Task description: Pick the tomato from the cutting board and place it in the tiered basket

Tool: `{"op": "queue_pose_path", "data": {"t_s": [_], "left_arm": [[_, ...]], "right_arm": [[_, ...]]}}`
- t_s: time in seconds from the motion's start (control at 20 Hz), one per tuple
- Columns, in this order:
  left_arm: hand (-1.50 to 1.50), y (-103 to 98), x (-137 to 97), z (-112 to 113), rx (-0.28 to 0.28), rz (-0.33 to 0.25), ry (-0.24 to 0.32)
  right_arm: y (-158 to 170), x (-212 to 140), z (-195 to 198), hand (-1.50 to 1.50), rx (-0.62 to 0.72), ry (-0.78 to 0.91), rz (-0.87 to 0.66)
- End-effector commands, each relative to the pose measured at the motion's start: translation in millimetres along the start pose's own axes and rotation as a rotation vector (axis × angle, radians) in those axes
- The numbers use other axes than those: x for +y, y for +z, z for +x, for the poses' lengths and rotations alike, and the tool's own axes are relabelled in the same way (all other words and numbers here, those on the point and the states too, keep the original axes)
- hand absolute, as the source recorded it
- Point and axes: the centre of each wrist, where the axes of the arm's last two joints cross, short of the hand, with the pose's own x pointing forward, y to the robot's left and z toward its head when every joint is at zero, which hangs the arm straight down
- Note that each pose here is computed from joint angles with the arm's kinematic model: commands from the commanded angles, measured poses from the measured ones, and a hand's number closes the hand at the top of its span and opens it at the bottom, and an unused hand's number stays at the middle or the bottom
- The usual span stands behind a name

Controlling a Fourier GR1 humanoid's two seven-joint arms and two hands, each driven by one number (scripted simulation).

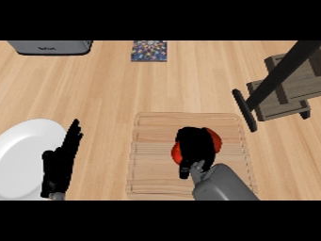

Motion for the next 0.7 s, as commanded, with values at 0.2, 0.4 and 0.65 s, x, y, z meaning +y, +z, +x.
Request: {"op": "queue_pose_path", "data": {"t_s": [0.2,0.4,0.65], "left_arm": [[0.00,-17.8,9.8,-10.1,0.019,0.011,-0.010],[0.00,1.9,-8.3,-10.4,0.023,0.009,-0.007],[0.00,4.0,10.5,-17.4,0.043,0.046,-0.015]], "right_arm": [[-20.6,17.0,13.1,1.50,-0.046,0.088,-0.046],[-20.2,23.7,7.8,1.50,-0.080,0.135,-0.135],[-13.7,-23.0,-19.2,1.50,0.201,-0.133,-0.273]]}}
